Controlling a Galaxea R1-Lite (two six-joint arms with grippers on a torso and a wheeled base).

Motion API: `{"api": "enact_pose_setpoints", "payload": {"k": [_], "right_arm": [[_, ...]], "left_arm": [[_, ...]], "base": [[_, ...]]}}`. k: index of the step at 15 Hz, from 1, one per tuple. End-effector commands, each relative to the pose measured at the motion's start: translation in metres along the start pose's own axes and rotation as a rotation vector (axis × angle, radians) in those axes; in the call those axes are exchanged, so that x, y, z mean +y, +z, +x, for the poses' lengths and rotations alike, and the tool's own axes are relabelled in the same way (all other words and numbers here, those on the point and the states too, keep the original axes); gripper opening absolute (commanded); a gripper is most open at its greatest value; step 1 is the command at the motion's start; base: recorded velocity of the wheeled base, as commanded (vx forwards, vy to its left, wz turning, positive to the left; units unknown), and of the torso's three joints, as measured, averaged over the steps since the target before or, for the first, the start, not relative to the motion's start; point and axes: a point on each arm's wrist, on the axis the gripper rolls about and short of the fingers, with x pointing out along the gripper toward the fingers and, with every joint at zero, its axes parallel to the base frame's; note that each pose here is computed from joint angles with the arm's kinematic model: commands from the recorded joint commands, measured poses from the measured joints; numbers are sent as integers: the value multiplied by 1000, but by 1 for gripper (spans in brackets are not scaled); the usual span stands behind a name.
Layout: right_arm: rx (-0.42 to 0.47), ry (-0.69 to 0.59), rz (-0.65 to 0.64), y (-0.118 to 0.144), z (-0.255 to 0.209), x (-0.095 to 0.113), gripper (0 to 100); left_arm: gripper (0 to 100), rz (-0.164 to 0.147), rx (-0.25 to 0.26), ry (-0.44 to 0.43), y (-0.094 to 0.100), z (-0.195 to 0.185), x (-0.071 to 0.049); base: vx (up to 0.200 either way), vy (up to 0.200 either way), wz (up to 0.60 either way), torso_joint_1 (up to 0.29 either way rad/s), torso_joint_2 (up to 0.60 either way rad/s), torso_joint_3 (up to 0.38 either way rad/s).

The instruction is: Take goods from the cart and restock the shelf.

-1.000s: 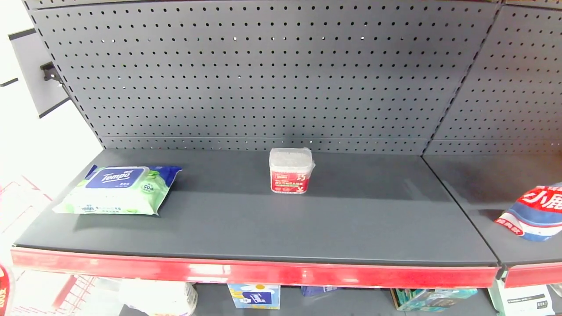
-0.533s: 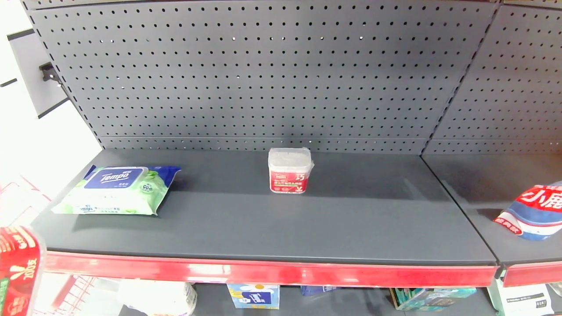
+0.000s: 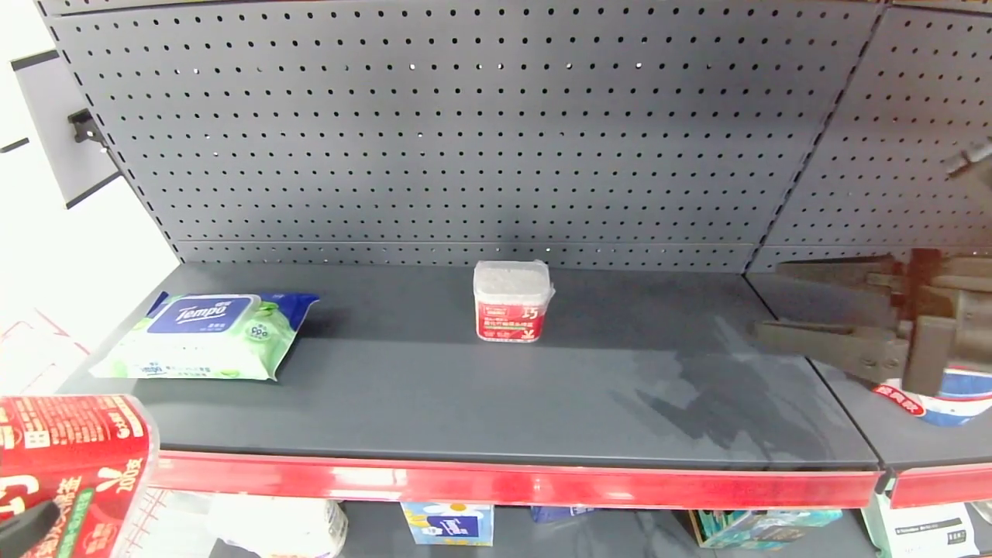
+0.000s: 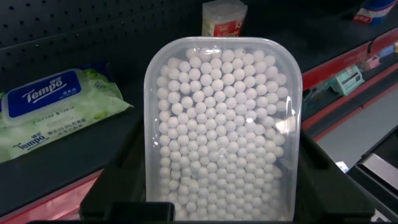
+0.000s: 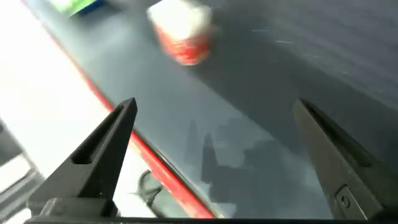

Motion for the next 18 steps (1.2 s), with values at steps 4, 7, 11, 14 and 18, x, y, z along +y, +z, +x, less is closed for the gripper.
{"api": "enact_pose_setpoints", "payload": {"k": [4,7,11,14,18], "right_arm": [[11,230,-94,-23,115,-62,100],[-15,348,-110,-19,151,-60,100],[-18,429,-142,-17,184,-45,100],[-9,439,-161,-25,197,-47,100],[-26,433,-177,-21,207,-53,100]], "left_arm": [[0,-3,26,5,4,8,2],[0,-8,41,6,4,11,3],[0,-11,58,7,6,17,4],[0,-11,59,7,7,18,4],[0,-11,58,5,8,17,4]], "base": [[0,0,0,0,0,0],[0,0,0,0,0,0],[0,0,0,0,0,0],[0,0,0,0,0,0],[0,0,0,0,0,0]]}}
